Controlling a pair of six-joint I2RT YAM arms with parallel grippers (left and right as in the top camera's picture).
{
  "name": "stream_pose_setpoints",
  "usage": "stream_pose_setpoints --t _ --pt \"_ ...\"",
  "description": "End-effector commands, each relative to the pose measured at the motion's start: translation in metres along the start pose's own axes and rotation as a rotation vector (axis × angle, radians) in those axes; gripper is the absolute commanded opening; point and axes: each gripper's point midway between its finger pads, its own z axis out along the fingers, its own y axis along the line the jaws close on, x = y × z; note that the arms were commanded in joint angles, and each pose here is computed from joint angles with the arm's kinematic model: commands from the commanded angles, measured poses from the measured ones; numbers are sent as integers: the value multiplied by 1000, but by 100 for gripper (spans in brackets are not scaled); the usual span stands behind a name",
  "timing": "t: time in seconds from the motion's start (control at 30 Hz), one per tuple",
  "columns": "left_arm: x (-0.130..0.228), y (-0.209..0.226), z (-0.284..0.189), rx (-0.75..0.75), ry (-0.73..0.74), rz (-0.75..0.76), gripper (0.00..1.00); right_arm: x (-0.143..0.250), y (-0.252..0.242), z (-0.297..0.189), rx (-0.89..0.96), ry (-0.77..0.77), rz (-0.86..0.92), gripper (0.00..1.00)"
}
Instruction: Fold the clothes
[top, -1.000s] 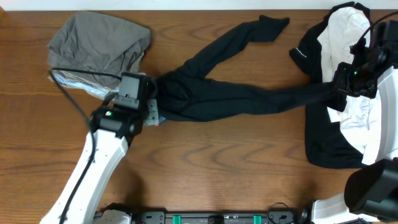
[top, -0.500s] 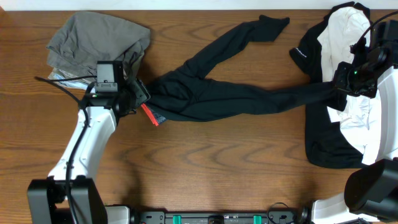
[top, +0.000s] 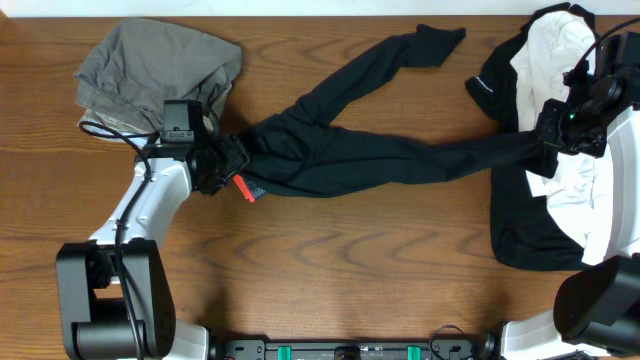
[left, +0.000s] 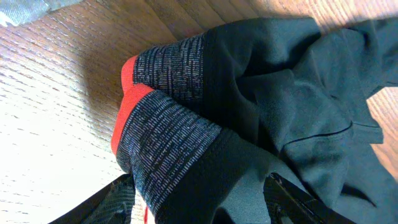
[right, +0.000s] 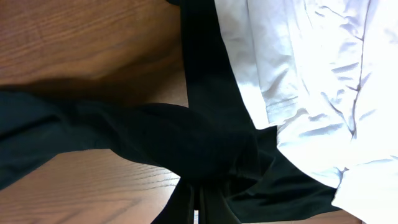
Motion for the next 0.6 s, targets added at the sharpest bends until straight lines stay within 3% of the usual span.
stream_pose_setpoints --t 0.0,0.13,0.37,0.47,0.57 --pt "4 3 1 9 25 -19 68 -1 -4 1 8 -2 8 1" --pt "2 5 -2 23 33 43 68 -1 -4 1 8 -2 8 1" --pt "-3 15 -4 14 26 300 68 -4 -3 1 6 -12 8 1" --pt "2 18 -4 5 46 279 67 -4 -3 1 6 -11 8 1" --pt "2 21 -5 -4 51 153 67 -4 -3 1 6 -11 8 1"
